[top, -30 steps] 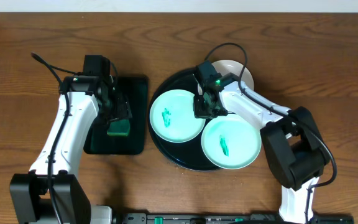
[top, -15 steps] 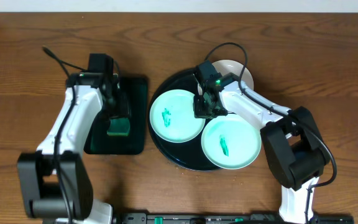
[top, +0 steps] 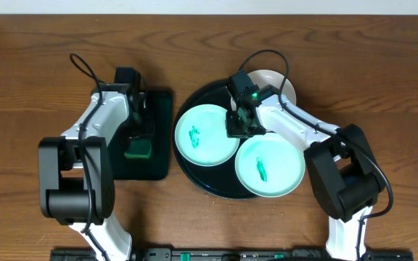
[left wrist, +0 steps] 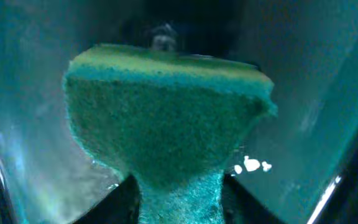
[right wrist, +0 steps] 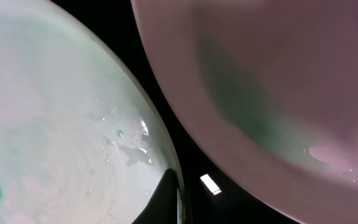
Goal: Clean dirty plates on tray and stack at the side
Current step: 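Grasp the green sponge from the black tray with the left gripper, then scrub the held pale green plate with the sponge in left gripper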
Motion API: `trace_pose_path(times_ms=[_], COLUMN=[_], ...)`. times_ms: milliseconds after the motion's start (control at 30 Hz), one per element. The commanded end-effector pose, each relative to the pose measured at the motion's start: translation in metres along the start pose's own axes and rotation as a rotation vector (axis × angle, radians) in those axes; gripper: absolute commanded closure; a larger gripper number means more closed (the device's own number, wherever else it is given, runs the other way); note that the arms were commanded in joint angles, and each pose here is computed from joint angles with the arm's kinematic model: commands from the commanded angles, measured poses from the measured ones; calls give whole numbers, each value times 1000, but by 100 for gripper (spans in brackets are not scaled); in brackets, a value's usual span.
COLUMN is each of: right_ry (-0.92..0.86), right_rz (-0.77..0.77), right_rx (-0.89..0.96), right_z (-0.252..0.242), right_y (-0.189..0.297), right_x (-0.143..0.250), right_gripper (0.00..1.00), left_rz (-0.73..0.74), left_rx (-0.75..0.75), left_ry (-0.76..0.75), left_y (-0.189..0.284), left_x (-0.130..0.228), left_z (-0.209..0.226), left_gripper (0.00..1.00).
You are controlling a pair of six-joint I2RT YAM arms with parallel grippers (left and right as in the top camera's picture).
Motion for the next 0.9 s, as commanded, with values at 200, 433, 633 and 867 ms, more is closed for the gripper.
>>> trace_pose_path(times_ms=[200,433,633,867], right_ry=[7,7,7,7], right_rz=[25,23,27,27], right_rx=[24,21,14,10], right_z=[-2,-1,-1,0], right_y=[-11,-11,-11,-11], right_x=[6,5,6,6], right_gripper=[99,99,99,99], left_rz=[59,9,-97,-147], left_rx=[6,9,19,-33], left_ry=[2,16,72,186], left_y=[-21,17,82,94], left_x=[4,-5,-8,-6], left_z=[-1,-1,-2,4], left_gripper=[93,93,93,93])
Point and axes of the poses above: each gripper's point midway between its finger pads, its own y axis back along the fingers, its own z axis along the line the jaws close on, x = y × z, the point moved 8 cm from there along y, back along the fingers, and after that the axes turned 5 degrees about -y, right-handed, at the moved point
